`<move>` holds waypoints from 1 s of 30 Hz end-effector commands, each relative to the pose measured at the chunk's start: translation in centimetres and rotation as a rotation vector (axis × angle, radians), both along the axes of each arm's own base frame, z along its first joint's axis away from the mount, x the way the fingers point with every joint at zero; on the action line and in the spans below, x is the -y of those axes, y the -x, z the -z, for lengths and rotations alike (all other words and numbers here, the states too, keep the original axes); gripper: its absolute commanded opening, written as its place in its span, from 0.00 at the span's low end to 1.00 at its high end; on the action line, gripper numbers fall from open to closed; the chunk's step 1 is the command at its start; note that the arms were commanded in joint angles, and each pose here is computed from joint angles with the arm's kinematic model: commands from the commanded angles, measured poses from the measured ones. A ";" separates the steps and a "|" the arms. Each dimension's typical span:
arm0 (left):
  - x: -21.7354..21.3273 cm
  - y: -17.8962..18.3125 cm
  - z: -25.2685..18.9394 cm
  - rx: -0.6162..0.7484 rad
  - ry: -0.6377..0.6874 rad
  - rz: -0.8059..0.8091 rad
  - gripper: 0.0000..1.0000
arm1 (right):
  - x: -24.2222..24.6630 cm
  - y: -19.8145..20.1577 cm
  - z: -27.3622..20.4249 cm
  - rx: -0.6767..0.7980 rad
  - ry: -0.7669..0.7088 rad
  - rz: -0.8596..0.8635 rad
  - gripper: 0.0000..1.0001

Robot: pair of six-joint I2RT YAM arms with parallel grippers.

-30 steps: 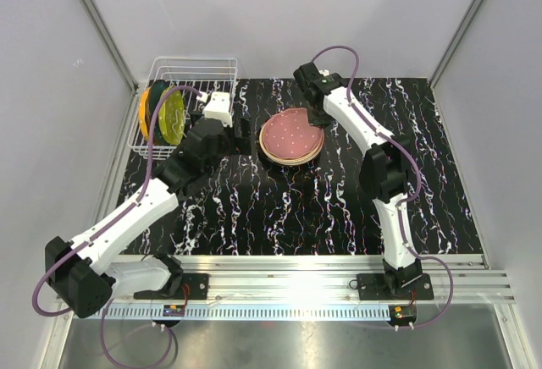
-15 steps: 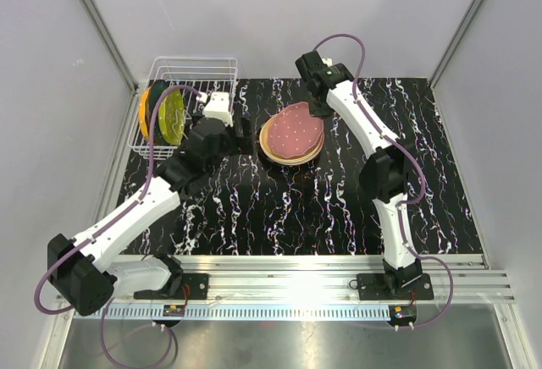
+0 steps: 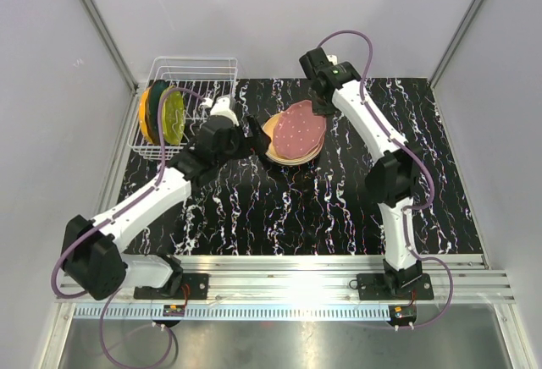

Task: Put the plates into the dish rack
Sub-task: Pass the plate from the right arm to the left

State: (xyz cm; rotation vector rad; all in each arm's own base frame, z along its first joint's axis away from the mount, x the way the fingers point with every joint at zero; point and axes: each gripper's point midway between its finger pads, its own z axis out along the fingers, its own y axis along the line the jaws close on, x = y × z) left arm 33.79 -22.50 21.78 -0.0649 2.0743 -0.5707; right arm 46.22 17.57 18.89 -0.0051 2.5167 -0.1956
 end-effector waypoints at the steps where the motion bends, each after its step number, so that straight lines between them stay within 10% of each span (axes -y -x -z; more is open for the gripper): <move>1: 3.4 0.0 -1.0 -0.084 0.294 0.003 0.99 | -0.2 0.3 -4.8 0.115 -0.065 -0.001 0.00; 6: 6.0 0.2 0.3 -0.263 0.602 -0.011 0.99 | -0.2 0.4 -4.3 0.108 -0.070 -0.001 0.00; 14: 8.2 0.1 3.3 -0.385 0.711 0.019 0.99 | 0.4 0.4 -5.0 0.126 -0.083 0.010 0.00; 30: 4.8 -4.6 7.9 -0.266 0.239 -0.111 0.97 | 3.0 1.3 -2.0 0.088 -0.259 0.072 0.00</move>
